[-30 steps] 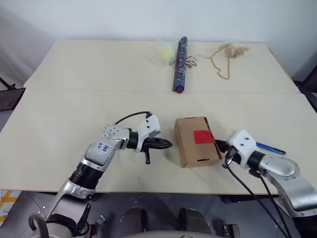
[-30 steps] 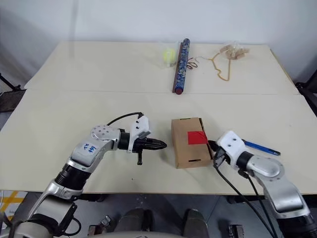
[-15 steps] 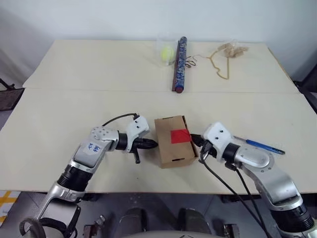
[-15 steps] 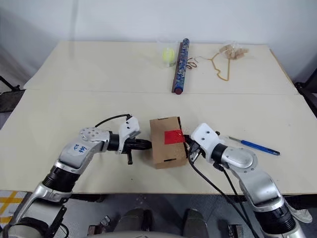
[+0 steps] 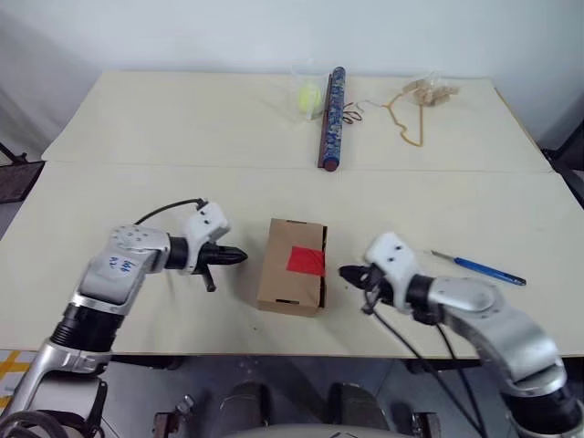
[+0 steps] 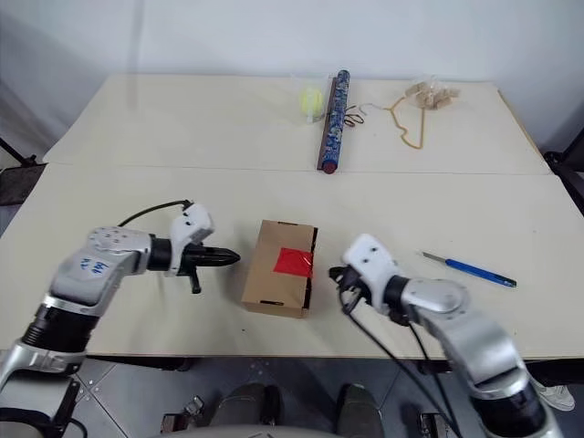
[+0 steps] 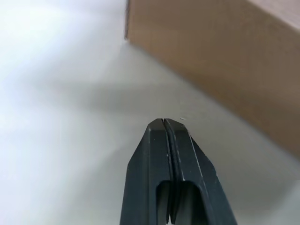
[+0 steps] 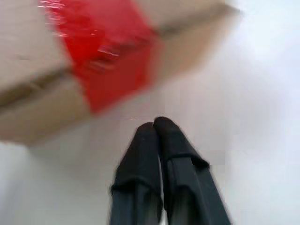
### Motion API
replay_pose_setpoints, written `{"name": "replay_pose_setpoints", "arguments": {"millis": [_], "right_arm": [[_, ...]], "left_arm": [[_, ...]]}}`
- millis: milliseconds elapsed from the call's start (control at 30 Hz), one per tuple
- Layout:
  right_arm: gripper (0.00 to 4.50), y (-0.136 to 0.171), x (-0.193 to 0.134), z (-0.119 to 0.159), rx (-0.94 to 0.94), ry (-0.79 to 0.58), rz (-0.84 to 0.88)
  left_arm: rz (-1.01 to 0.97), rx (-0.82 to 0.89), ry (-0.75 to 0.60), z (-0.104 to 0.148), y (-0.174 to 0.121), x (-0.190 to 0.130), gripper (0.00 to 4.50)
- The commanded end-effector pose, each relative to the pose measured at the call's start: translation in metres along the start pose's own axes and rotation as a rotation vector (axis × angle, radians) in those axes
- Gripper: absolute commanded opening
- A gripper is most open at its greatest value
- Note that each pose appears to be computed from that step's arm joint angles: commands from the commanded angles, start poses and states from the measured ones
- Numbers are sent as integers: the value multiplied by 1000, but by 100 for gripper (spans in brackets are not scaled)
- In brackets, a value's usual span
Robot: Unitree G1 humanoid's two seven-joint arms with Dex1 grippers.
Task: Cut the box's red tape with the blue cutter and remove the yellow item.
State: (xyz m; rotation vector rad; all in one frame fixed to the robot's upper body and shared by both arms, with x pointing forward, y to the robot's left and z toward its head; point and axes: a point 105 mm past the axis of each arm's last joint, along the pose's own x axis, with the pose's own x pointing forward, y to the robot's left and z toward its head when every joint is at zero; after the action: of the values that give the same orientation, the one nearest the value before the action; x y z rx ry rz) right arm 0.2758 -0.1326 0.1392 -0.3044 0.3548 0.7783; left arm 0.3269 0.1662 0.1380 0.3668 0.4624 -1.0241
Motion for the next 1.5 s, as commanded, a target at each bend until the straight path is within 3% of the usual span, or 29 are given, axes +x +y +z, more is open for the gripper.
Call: {"name": "replay_pose_setpoints", "arguments": {"millis": [33,133,333,467,867,1500], "right_arm": [[150,3,-19,14,139,1,51],[250,10,-23,20,303,13,134],[449,13,-3,41,438,-86,178],[449,12,14,43,487,-66,133],[449,4,34,53,580,-52,38],[449,-8,33,27,639,43,-43]], "left_arm": [[-115,66,-147,44,-17,-8,0],[-218,125,-235,75,-35,-3,0],[-249,189,-237,87,-46,23,0],[-246,244,-165,75,-50,43,0],[-253,270,-144,69,-57,54,0],[-239,263,-137,64,-59,56,0]]}}
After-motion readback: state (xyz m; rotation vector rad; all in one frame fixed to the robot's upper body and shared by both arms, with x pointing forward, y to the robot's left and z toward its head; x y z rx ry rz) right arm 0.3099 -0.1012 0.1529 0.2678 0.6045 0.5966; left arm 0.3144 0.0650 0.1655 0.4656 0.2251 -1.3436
